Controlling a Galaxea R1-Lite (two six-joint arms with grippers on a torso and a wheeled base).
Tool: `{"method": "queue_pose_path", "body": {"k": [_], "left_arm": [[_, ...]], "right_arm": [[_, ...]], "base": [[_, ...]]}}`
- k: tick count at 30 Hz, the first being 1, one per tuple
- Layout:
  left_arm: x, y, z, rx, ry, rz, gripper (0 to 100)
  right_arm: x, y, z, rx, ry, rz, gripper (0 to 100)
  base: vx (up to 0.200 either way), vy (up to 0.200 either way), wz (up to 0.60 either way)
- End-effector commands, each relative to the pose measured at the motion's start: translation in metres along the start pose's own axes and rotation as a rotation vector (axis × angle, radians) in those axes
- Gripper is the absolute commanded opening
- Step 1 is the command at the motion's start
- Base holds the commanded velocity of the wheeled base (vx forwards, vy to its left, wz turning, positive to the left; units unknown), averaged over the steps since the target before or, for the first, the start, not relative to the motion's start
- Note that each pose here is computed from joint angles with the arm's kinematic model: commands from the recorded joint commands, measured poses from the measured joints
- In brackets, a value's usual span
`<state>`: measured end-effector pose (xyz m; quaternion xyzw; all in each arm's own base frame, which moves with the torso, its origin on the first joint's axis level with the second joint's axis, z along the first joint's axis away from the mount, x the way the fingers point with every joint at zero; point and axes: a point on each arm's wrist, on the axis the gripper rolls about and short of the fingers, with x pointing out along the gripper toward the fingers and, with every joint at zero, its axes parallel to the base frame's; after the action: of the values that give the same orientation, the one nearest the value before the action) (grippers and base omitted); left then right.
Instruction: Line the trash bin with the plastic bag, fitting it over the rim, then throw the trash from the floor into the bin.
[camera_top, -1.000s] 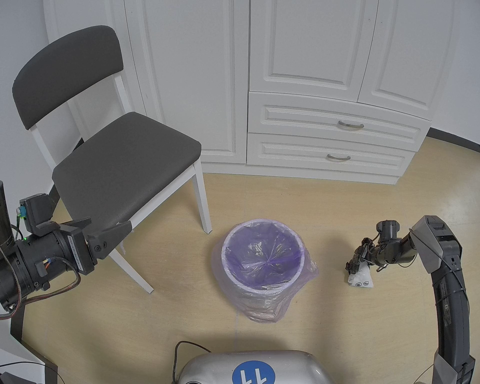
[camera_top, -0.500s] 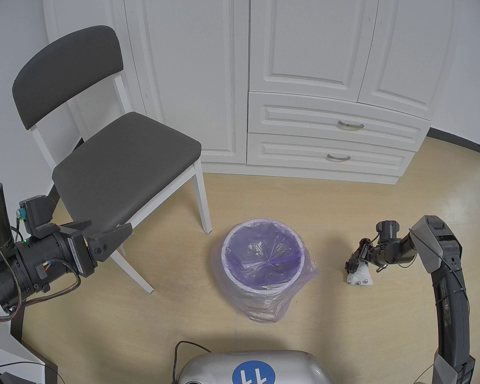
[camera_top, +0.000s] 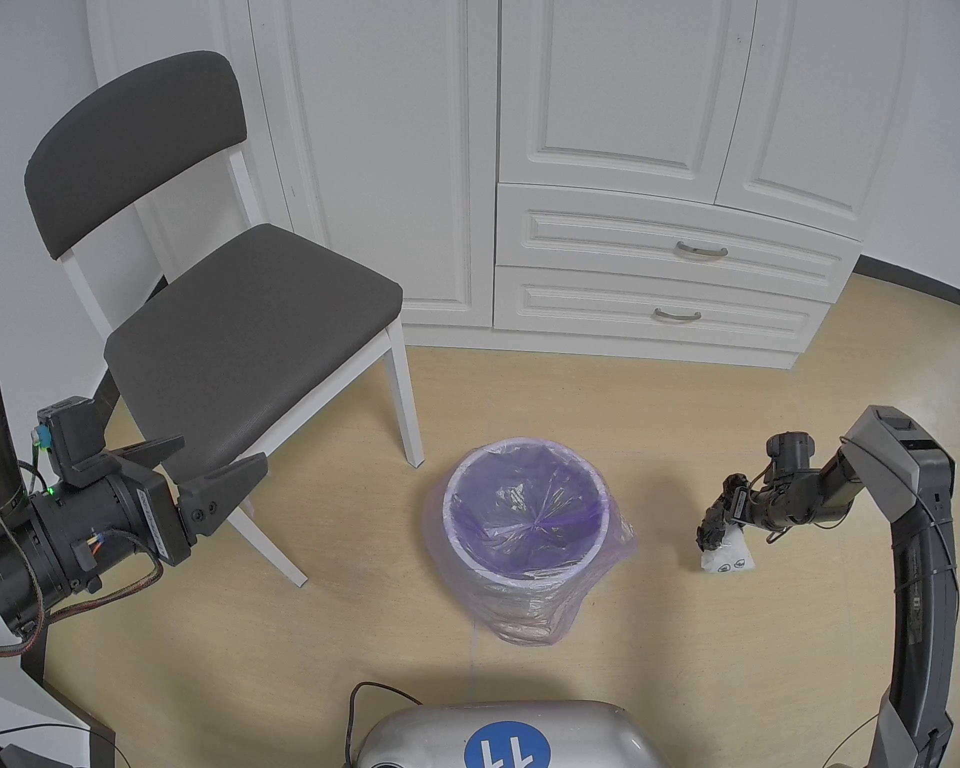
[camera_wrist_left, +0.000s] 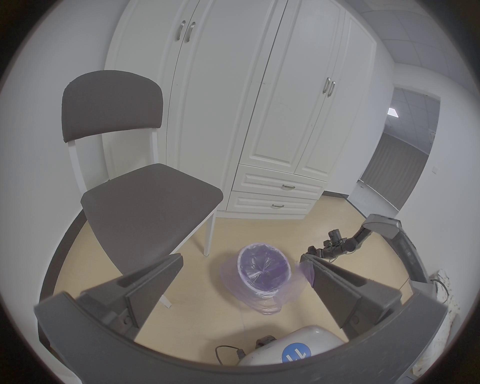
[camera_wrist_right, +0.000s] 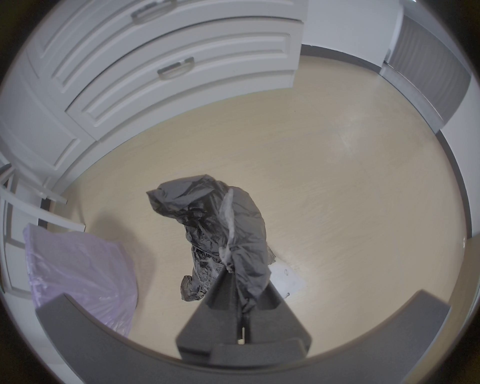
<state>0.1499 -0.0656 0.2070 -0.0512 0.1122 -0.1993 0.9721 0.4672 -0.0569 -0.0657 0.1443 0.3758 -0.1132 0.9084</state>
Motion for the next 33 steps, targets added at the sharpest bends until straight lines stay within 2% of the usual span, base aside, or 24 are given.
{"method": "queue_pose_path", "body": {"k": [1, 7, 13, 17, 20, 25, 33], "left_arm": [[-0.005, 0.0, 0.001, 0.007, -0.021, -0.004, 100], [-0.008, -0.001, 0.003, 0.007, -0.036, -0.006, 100], [-0.014, -0.001, 0.005, 0.007, -0.059, -0.01, 100], [-0.017, -0.001, 0.007, 0.007, -0.075, -0.012, 100], [-0.02, -0.002, 0.009, 0.009, -0.088, -0.014, 100], [-0.022, -0.002, 0.01, 0.009, -0.095, -0.015, 100], [-0.021, -0.002, 0.01, 0.009, -0.097, -0.015, 100]], "right_arm": [[-0.069, 0.009, 0.032, -0.076, -0.077, 0.028, 0], [-0.143, 0.016, 0.04, -0.2, -0.126, 0.046, 0], [-0.217, 0.041, 0.031, -0.301, -0.194, 0.108, 0], [-0.251, 0.049, 0.024, -0.358, -0.235, 0.14, 0], [-0.289, 0.056, 0.014, -0.432, -0.273, 0.169, 0], [-0.336, 0.067, 0.002, -0.478, -0.3, 0.201, 0], [-0.384, 0.074, -0.016, -0.524, -0.351, 0.239, 0]], "base": [[0.0, 0.0, 0.0], [0.0, 0.0, 0.0], [0.0, 0.0, 0.0], [0.0, 0.0, 0.0], [0.0, 0.0, 0.0], [0.0, 0.0, 0.0], [0.0, 0.0, 0.0]]}}
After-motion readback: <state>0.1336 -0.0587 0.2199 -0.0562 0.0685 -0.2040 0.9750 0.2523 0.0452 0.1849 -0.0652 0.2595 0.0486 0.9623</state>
